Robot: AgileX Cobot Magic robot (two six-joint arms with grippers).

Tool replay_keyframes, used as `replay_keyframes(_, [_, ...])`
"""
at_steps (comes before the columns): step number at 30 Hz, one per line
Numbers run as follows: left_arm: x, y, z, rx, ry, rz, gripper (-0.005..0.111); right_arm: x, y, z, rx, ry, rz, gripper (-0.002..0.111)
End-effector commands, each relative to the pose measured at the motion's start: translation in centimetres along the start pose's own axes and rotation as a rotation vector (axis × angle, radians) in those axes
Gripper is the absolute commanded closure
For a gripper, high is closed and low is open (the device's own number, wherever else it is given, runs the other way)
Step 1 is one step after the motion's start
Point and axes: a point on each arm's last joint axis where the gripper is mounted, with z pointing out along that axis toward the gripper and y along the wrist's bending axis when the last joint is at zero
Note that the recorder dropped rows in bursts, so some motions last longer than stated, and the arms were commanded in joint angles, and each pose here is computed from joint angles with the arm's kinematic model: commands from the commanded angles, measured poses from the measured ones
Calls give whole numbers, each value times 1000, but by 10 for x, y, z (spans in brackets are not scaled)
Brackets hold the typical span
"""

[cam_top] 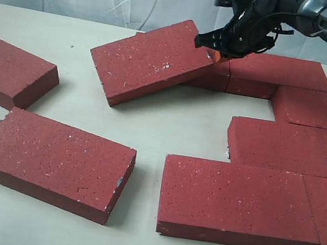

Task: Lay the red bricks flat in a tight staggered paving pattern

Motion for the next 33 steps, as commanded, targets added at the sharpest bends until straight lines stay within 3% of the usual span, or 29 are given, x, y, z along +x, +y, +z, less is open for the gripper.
replay_keyframes(1, [1,1,0,-8,-9,-3,107,3,23,-5,-47,63,-78,109])
replay_keyframes(11, [1,1,0,-8,-9,-3,107,26,62,-18,-145,323,-239,109])
replay_keyframes(19, [1,1,0,-8,-9,-3,107,19,70,-42,-207,287,-247,109])
replay_keyframes(24, [1,1,0,-8,-9,-3,107,-1,66,-60,-125,106,-258,109])
replay_keyframes(33, [1,1,0,-8,-9,-3,107,-39,61,-45,-60,-336,-79,109])
